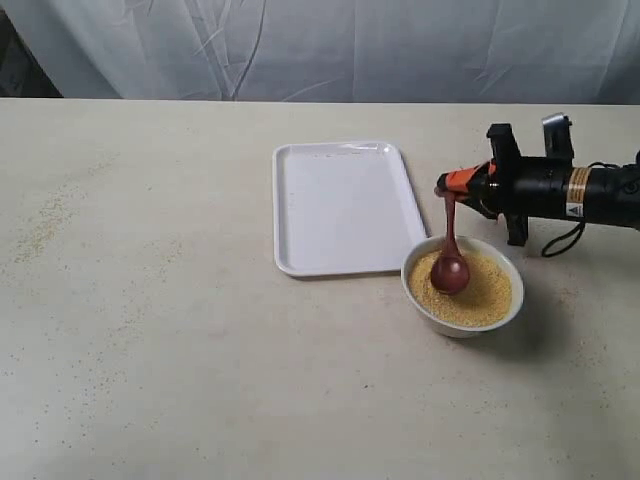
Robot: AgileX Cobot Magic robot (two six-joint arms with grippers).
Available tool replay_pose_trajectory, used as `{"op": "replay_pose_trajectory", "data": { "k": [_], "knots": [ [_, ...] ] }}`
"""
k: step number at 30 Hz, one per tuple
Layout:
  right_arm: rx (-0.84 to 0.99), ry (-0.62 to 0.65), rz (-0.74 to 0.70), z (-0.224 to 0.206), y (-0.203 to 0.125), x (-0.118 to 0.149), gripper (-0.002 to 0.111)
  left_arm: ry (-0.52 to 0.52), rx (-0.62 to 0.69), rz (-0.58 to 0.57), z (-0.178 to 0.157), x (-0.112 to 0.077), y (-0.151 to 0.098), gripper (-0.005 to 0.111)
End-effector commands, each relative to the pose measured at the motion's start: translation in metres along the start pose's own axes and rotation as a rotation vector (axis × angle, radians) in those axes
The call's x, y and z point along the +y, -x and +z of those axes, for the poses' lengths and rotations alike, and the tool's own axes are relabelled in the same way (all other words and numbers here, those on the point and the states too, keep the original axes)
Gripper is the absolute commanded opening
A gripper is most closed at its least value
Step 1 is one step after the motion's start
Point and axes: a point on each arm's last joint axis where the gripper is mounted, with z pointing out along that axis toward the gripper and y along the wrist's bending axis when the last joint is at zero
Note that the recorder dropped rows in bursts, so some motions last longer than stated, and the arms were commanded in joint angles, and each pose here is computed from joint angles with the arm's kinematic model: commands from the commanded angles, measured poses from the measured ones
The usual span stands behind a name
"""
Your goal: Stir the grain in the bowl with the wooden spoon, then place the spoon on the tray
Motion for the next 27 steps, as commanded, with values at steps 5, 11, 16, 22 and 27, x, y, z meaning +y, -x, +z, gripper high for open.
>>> {"op": "replay_pose_trajectory", "data": {
  "k": [5,11,16,22,27],
  "knots": [
    [-0.206,0.286,-0.362,-0.025,0.017,0.074,0.0,0.0,-0.006,-0.006,0.0,0.0,-0.001,0.0],
    [-0.106,0.291,-0.976,-0.059,-0.015,0.148,0.0,0.0,-0.006,-0.006,0.0,0.0,-0.001,0.0],
    [-0.061,-0.047,-1.273,-0.05,-0.036,0.151,0.0,0.0,-0.006,-0.006,0.0,0.0,-0.001,0.0],
    [0.037,-0.077,-1.313,-0.017,-0.052,0.13,0.0,0.0,-0.006,-0.006,0.0,0.0,-0.001,0.0],
    [0.058,-0.072,-1.271,0.002,-0.054,0.112,0.0,0.0,-0.006,-0.006,0.0,0.0,-0.001,0.0]
  ]
}}
